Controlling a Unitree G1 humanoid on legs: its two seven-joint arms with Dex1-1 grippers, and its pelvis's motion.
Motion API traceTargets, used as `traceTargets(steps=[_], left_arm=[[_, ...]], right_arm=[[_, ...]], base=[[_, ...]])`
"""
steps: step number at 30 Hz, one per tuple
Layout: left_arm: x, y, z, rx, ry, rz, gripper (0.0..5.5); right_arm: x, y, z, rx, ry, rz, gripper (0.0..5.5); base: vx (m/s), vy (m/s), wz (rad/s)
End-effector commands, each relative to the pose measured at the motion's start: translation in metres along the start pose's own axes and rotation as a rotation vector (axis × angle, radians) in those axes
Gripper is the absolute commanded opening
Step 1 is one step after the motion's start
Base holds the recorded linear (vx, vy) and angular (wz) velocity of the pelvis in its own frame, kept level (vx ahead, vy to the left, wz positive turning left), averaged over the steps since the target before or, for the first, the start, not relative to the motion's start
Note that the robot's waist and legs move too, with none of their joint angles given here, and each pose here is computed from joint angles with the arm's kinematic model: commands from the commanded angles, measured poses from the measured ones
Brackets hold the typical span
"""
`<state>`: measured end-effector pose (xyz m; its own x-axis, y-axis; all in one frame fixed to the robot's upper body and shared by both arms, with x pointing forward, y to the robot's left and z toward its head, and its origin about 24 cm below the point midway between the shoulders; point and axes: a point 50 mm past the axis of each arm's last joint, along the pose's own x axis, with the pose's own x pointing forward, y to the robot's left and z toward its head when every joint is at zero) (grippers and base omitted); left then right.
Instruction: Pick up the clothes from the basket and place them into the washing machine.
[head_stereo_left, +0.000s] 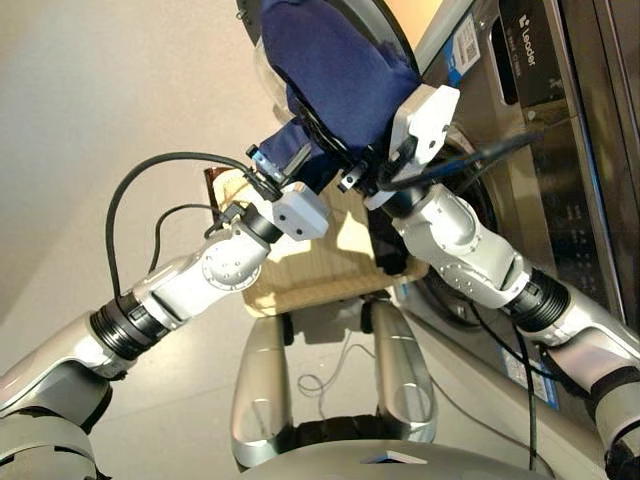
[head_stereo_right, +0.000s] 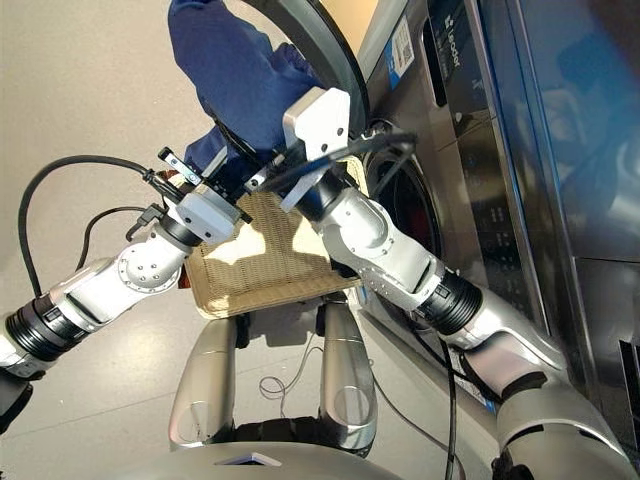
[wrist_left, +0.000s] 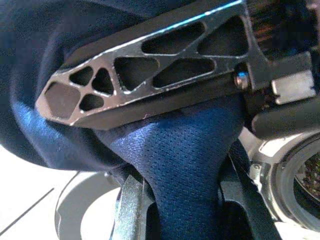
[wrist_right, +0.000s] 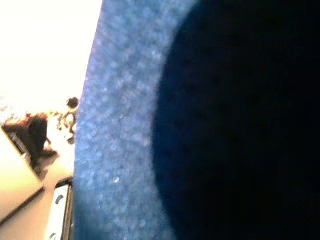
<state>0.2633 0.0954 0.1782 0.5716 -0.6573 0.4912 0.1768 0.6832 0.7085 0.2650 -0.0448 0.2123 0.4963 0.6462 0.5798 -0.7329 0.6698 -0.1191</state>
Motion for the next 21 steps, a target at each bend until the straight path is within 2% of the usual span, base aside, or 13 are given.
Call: traceTargets(steps=[1, 4, 5, 7, 8, 17, 21], left_arm=[[0.006, 0.022, 0.047, -0.050, -0.263, 0.256, 0.00], [0.005, 0.020, 0.042, -0.056, -0.245, 0.286, 0.00], [0.005, 0.019, 0.041, -0.059, -0.239, 0.298, 0.22], [0.004, 0.017, 0.039, -0.083, -0.228, 0.309, 4.34], [0.005, 0.017, 0.039, -0.090, -0.224, 0.313, 5.50], [0.009, 0.008, 0.039, -0.220, -0.225, 0.289, 5.50], [0.016, 0.005, 0.044, -0.290, -0.244, 0.244, 5.50]], right_arm=[[-0.030, -0.041, -0.011, -0.079, 0.059, -0.290, 0.00], [-0.043, -0.046, -0.034, -0.085, 0.142, -0.363, 0.00], [-0.049, -0.049, -0.043, -0.100, 0.178, -0.401, 0.00], [-0.057, -0.054, -0.056, -0.125, 0.234, -0.457, 0.00], [-0.062, -0.058, -0.063, -0.135, 0.259, -0.493, 0.00], [-0.086, -0.100, -0.094, -0.234, 0.401, -0.815, 0.00], [-0.090, -0.143, -0.087, -0.313, 0.441, -1.017, 0.00]], base=[[0.000, 0.000, 0.000], [0.000, 0.000, 0.000], [0.000, 0.000, 0.000], [0.000, 0.000, 0.000], [0.000, 0.000, 0.000], [0.000, 0.000, 0.000], [0.000, 0.000, 0.000]])
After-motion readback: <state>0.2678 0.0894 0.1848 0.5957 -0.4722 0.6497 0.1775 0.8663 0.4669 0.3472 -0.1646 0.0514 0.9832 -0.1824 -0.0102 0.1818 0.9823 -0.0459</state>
